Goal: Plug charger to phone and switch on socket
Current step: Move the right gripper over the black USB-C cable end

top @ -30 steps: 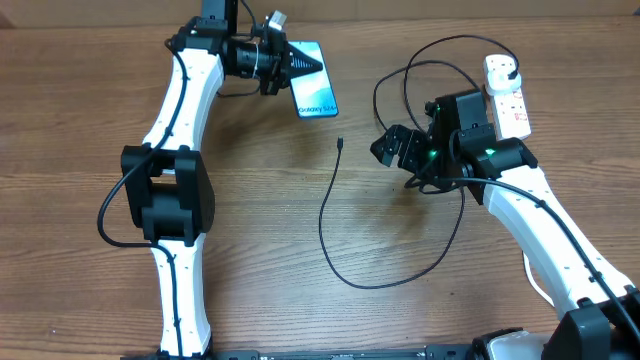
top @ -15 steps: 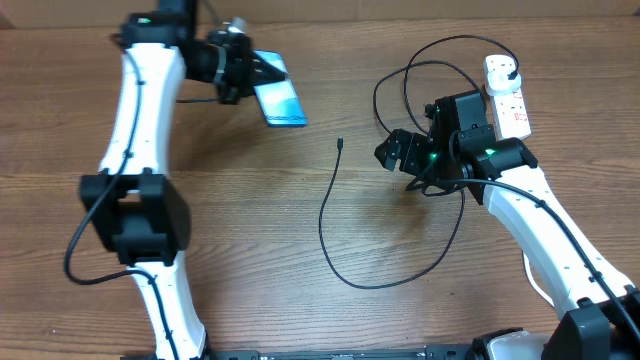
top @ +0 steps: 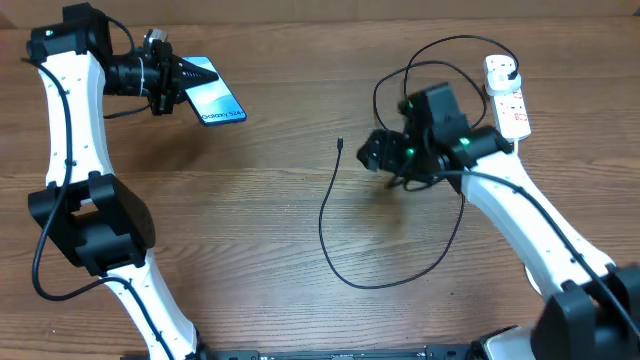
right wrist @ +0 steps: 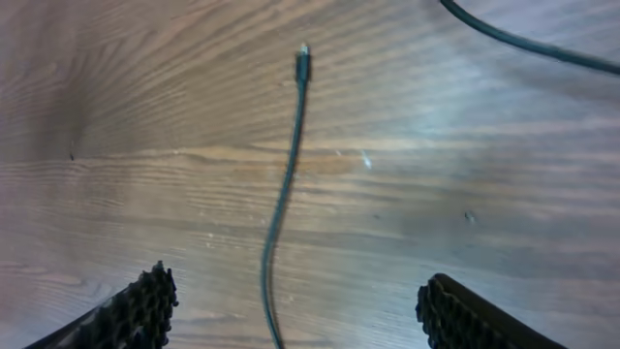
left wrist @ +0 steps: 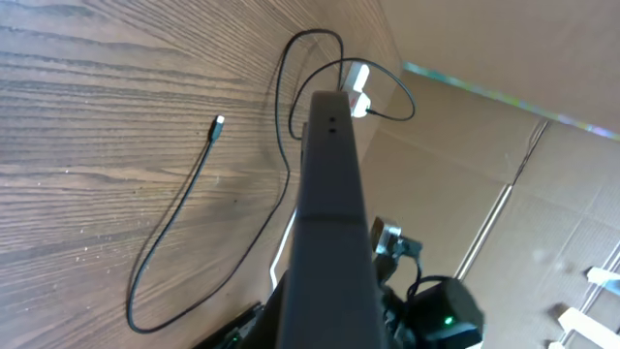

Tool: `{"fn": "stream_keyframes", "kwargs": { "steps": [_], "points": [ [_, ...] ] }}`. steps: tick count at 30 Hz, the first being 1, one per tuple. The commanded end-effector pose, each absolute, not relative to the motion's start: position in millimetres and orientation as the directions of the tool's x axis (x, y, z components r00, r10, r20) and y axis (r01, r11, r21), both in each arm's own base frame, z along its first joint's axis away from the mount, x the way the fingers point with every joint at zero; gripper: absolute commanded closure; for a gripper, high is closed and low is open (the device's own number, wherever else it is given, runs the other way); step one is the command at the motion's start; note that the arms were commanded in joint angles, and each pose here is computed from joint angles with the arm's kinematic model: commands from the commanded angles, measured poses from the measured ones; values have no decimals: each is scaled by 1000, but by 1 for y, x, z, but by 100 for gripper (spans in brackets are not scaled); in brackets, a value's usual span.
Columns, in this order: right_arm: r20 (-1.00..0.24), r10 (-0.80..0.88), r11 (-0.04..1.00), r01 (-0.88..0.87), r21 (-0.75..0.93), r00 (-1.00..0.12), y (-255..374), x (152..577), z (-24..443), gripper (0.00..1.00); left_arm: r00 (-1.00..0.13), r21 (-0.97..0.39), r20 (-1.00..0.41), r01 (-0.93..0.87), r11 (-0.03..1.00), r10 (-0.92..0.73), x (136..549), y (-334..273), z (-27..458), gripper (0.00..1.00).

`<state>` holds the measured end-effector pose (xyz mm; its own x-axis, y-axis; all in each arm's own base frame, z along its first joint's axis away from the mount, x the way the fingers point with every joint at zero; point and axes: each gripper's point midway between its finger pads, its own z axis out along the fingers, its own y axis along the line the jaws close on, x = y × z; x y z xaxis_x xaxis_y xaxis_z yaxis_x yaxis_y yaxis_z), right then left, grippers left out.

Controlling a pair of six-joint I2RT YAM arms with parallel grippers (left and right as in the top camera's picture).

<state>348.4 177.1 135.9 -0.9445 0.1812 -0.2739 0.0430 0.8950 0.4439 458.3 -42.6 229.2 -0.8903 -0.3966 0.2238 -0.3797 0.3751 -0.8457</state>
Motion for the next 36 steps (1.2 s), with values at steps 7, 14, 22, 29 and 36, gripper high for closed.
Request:
{"fn": "stream_keyframes", "kwargs": {
  "steps": [7, 14, 22, 29, 36],
  "points": [
    [-293, 140, 927, 21, 374, -946, 202, 393, 142, 28, -922, -888, 147, -282, 362, -357, 454, -55, 258, 96],
    [-287, 206, 913, 78, 401, -935, 207, 406, 134, 39, -918, -876, 190, -319, 361, -348, 453, -68, 254, 96],
    [-247, 241, 909, 129, 398, -939, 213, 413, 107, 52, -904, -840, 251, -381, 386, -347, 455, -81, 234, 96],
    [-209, 235, 916, 145, 374, -949, 215, 418, 75, 59, -905, -833, 218, -368, 413, -366, 462, -76, 227, 96],
    [-231, 206, 920, 108, 376, -951, 229, 428, 53, 62, -894, -781, 185, -387, 491, -409, 466, -65, 212, 96]
  ]
}}
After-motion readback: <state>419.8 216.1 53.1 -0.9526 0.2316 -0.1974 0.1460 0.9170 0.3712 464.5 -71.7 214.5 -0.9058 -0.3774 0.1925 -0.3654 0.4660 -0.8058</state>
